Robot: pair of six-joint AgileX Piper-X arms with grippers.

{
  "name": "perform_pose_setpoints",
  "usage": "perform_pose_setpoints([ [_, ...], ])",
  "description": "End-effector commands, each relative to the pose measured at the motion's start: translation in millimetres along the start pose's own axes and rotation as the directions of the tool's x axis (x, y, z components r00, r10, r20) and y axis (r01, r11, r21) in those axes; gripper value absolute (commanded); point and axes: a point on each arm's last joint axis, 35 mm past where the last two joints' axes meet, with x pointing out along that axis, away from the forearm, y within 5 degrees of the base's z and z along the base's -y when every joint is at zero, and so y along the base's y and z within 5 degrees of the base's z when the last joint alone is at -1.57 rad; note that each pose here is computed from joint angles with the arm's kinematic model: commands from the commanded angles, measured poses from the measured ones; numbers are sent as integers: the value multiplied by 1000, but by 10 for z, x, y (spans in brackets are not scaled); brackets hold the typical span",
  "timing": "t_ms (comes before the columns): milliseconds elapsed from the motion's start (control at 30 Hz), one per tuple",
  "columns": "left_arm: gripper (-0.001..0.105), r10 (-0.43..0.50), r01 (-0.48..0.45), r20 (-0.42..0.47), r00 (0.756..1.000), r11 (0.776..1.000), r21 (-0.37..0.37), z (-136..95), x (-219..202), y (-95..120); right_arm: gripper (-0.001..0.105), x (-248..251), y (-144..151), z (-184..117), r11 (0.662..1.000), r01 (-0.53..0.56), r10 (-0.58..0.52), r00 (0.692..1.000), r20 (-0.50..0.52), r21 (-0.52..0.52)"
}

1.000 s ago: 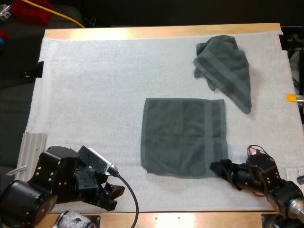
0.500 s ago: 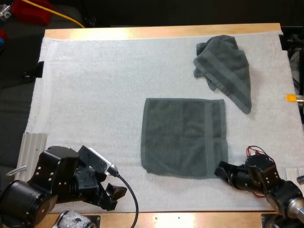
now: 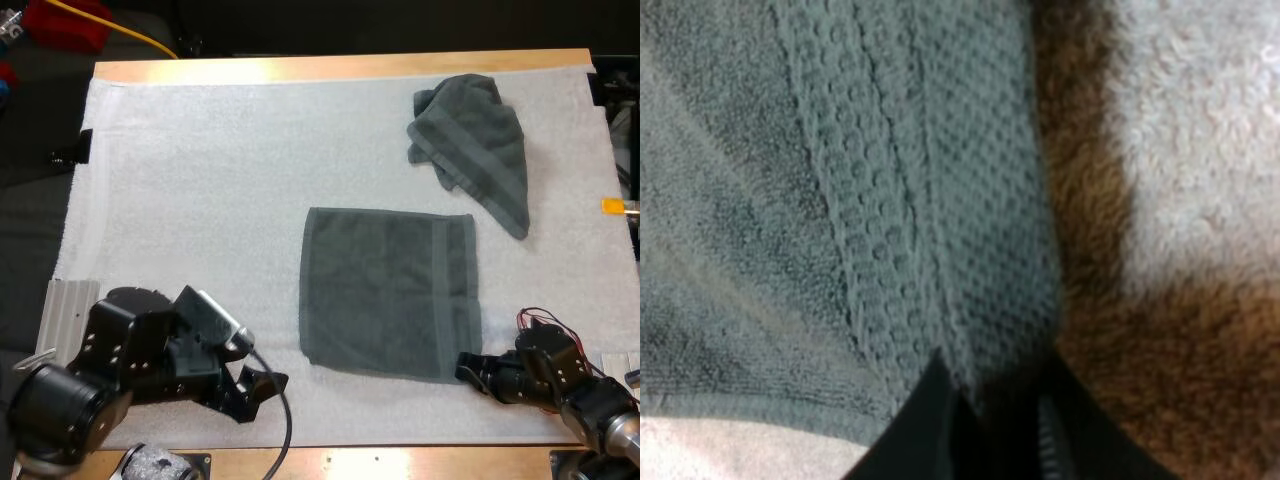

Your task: Pick towel from pile, fold and stack

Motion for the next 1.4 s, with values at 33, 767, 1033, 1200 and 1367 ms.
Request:
perform_pose_setpoints([
  [33,69,-9,8,-13,1000,999,-47,38,157,88,8,-12,2,1,1000,6,-6,1000,-7,-7],
  [767,69,24,-19,19,1000,973,-232,-115,982,664,8,-12,8,-4,1000,-13,12,1000,-21,-13],
  [1033,69,32,-38,-24,999,958,-283,-49,1226,807,8,-12,10,-5,1000,-19,18,1000,-25,-13],
  [1200,69,39,-58,-67,997,950,-306,-9,1368,890,8,-12,10,-5,1000,-19,18,1000,-25,-13],
  [1367,69,44,-76,-104,994,942,-326,30,1527,984,8,-12,10,-5,1000,-19,18,1000,-25,-13],
])
